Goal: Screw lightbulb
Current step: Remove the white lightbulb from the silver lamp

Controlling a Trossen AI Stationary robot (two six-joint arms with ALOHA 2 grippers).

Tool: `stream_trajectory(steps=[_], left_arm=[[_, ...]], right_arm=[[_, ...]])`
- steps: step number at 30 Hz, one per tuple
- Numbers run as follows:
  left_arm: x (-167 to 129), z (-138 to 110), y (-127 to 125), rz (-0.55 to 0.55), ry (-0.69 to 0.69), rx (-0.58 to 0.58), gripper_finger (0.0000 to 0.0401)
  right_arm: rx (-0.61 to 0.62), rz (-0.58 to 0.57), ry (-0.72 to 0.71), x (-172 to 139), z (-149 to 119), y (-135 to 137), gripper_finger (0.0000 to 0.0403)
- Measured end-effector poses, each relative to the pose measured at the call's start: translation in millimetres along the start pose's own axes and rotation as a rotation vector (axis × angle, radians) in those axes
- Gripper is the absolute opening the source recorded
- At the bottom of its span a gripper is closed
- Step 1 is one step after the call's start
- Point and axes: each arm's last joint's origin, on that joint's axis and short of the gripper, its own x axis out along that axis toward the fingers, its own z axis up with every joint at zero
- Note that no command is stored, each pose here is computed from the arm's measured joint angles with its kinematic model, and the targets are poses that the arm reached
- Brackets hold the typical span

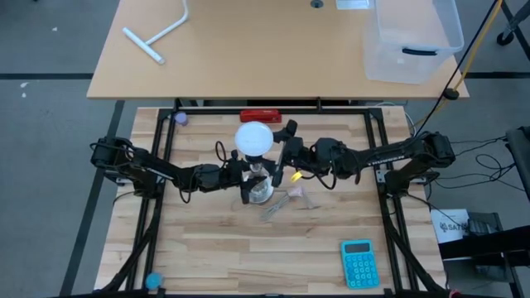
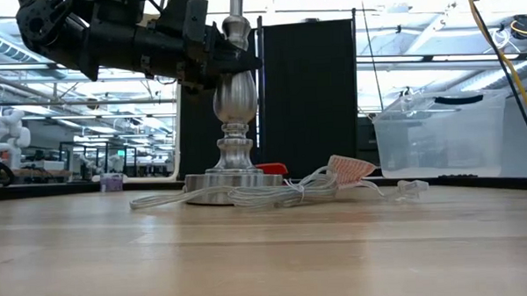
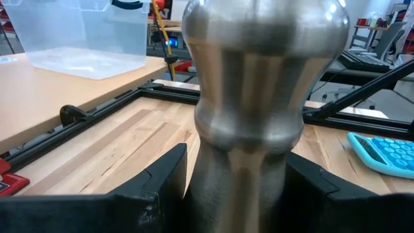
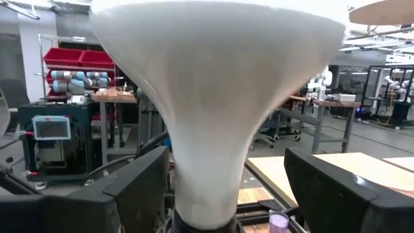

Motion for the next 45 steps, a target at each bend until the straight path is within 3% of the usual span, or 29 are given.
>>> stream_trajectory(steps=[7, 16, 21, 33, 41, 45], left_arm=[[0.0, 0.0, 0.0, 0.000, 0.000, 0.001, 0.0190], [0.1, 0.1, 0.4, 0.001, -0.001, 0.002, 0.0189], [0.2, 0.1, 0.5, 0.002, 0.000, 0.001, 0.0189], [0.1, -0.2, 0.4, -0.004, 0.002, 0.000, 0.0189], [0.3, 0.0, -0.1, -0.019, 0.003, 0.003, 0.0189], [0.4, 0.1, -0.4, -0.026, 0.003, 0.000, 0.0189]], right_arm=[[-0.021, 0.019, 0.030, 3.4, 7.1, 1.0, 0.0287], [-0.019, 0.029, 0.023, 3.6, 8.4, 1.3, 0.0184], [-0.022, 0.059, 0.024, 3.9, 8.1, 1.3, 0.0149], [0.034, 0.249, 0.053, 9.9, 4.3, -21.0, 0.0152], [0.055, 0.462, 0.059, 12.9, 1.9, -43.9, 0.0157], [0.098, 0.473, 0.068, 13.9, 1.5, -53.5, 0.0157]])
